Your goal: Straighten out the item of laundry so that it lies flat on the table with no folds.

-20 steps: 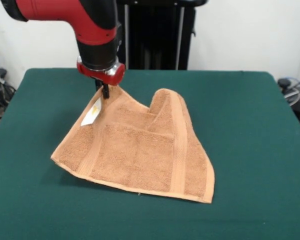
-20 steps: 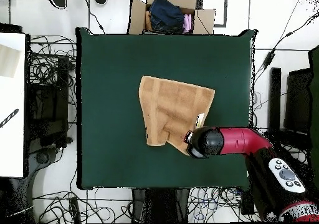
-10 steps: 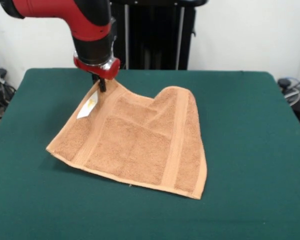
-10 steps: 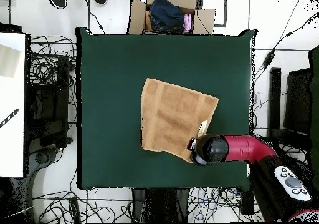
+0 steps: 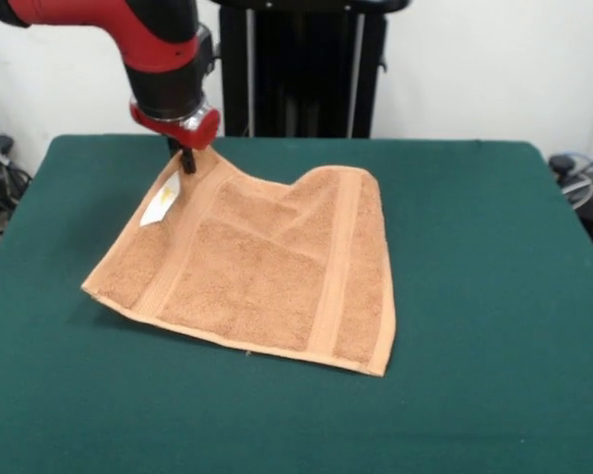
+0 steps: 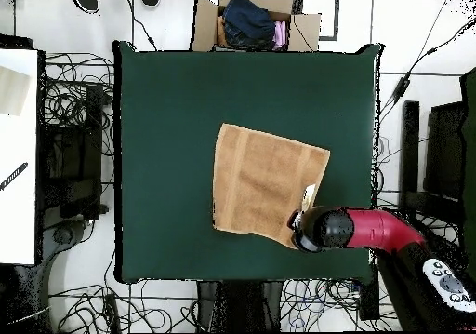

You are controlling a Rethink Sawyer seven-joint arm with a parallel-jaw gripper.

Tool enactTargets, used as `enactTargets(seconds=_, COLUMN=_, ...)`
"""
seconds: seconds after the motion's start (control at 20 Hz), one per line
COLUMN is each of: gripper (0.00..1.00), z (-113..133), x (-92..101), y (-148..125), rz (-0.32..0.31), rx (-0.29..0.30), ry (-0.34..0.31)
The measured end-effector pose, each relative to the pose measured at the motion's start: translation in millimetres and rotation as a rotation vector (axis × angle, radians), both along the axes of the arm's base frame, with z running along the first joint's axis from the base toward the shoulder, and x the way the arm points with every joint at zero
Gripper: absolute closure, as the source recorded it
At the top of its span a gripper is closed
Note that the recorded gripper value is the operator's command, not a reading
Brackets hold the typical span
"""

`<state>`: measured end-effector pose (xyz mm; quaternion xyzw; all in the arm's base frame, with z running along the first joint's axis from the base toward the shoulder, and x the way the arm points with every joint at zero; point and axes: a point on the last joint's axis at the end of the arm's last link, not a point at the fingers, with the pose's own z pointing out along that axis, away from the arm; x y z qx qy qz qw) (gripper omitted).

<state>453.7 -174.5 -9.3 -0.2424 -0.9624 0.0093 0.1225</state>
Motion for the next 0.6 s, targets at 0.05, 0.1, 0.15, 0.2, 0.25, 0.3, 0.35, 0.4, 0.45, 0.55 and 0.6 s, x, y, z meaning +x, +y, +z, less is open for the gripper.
enactTargets(seconds=0.05, gripper=1.00, z=0, x=-0.8, y=-2, rz=-0.001, rx=-0.001, ry=0.000)
enactTargets(seconds=0.1, gripper=1.00, z=0, x=-2.0, y=-4, rz=0.000, rx=-0.004, ry=-0.001)
enactTargets(seconds=0.15, gripper=1.00, z=-1, x=-3.5, y=-6, rz=0.005, rx=-0.007, ry=-0.001)
enactTargets(seconds=0.2, gripper=1.00, z=-1, x=-4.9, y=-7, rz=0.009, rx=-0.010, ry=-0.001)
enactTargets(seconds=0.25, gripper=1.00, z=-2, x=-6.3, y=-8, rz=0.015, rx=-0.013, ry=-0.001)
enactTargets(seconds=0.3, gripper=1.00, z=-3, x=-8.8, y=-10, rz=0.026, rx=-0.018, ry=0.000)
enactTargets(seconds=0.35, gripper=1.00, z=-4, x=-10.5, y=-12, rz=0.033, rx=-0.021, ry=0.000)
enactTargets(seconds=0.4, gripper=1.00, z=-6, x=-13.1, y=-14, rz=0.042, rx=-0.025, ry=0.001)
enactTargets(seconds=0.45, gripper=1.00, z=-7, x=-15.5, y=-16, rz=0.048, rx=-0.027, ry=0.002)
enactTargets(seconds=0.55, gripper=1.00, z=-10, x=-20.3, y=-21, rz=0.056, rx=-0.029, ry=0.004)
enactTargets(seconds=0.6, gripper=1.00, z=-11, x=-22.3, y=-23, rz=0.056, rx=-0.026, ry=0.004)
